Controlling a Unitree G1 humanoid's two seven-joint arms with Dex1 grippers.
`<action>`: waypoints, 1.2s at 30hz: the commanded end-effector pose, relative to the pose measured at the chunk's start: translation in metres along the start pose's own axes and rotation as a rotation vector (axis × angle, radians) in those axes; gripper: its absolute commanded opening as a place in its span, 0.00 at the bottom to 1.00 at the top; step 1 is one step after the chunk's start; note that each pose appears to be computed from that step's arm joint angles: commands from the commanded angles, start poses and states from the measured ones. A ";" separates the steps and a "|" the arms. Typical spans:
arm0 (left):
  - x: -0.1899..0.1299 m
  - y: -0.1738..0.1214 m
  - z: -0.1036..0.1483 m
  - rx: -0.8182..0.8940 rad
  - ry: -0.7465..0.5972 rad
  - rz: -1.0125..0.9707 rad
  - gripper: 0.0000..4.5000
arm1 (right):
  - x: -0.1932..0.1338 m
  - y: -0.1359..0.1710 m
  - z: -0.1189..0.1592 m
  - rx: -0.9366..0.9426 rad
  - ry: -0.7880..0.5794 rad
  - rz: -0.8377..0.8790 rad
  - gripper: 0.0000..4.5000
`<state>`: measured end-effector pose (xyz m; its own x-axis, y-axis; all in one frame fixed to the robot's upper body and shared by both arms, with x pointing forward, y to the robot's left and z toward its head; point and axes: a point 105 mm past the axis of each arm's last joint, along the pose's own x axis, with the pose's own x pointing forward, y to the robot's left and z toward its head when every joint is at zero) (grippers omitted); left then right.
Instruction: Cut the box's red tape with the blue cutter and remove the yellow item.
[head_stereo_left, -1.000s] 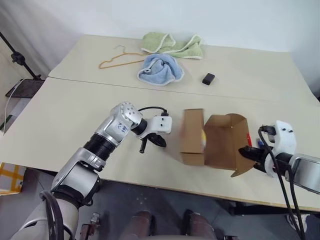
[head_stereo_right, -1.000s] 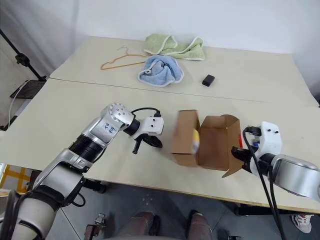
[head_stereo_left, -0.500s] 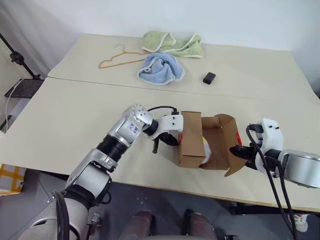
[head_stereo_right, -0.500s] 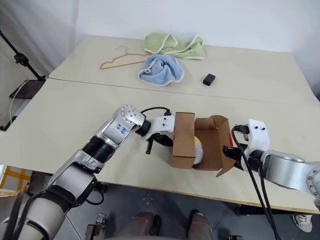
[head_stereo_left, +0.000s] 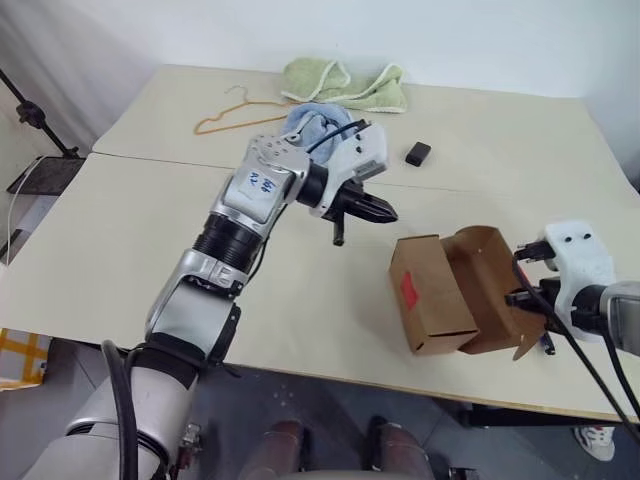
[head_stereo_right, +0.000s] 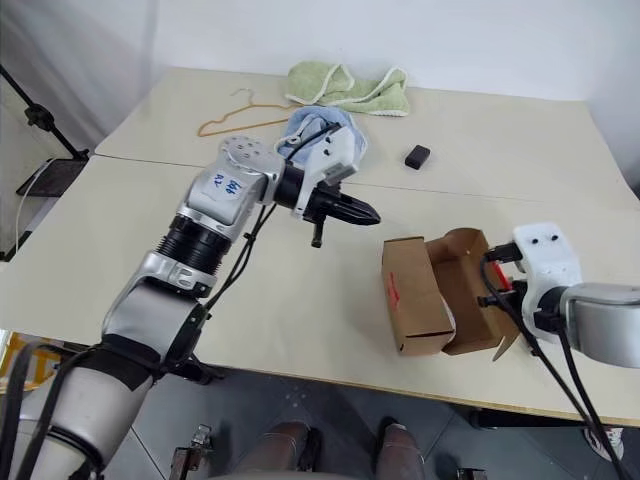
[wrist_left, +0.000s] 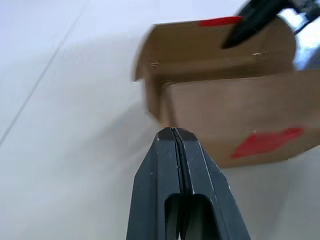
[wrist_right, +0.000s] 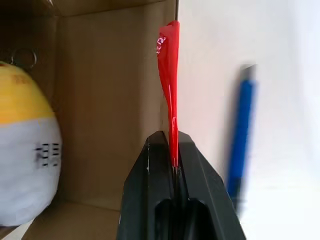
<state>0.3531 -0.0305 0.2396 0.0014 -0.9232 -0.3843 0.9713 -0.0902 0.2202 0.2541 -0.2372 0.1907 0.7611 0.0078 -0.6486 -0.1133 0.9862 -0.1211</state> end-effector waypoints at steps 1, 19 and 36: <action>0.017 -0.019 0.019 0.053 -0.056 -0.093 0.00 | -0.007 0.010 0.016 -0.013 -0.087 0.026 0.00; 0.028 -0.045 -0.048 0.083 0.156 -0.170 0.00 | -0.023 0.019 0.039 -0.131 -0.175 -0.019 0.00; 0.012 -0.051 -0.084 0.033 0.251 -0.126 0.00 | -0.016 0.011 0.020 -0.030 -0.130 0.008 0.00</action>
<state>0.3245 -0.0077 0.1668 -0.0565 -0.8156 -0.5758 0.9529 -0.2162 0.2128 0.2527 -0.2303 0.2109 0.8122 0.0121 -0.5833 -0.1341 0.9769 -0.1665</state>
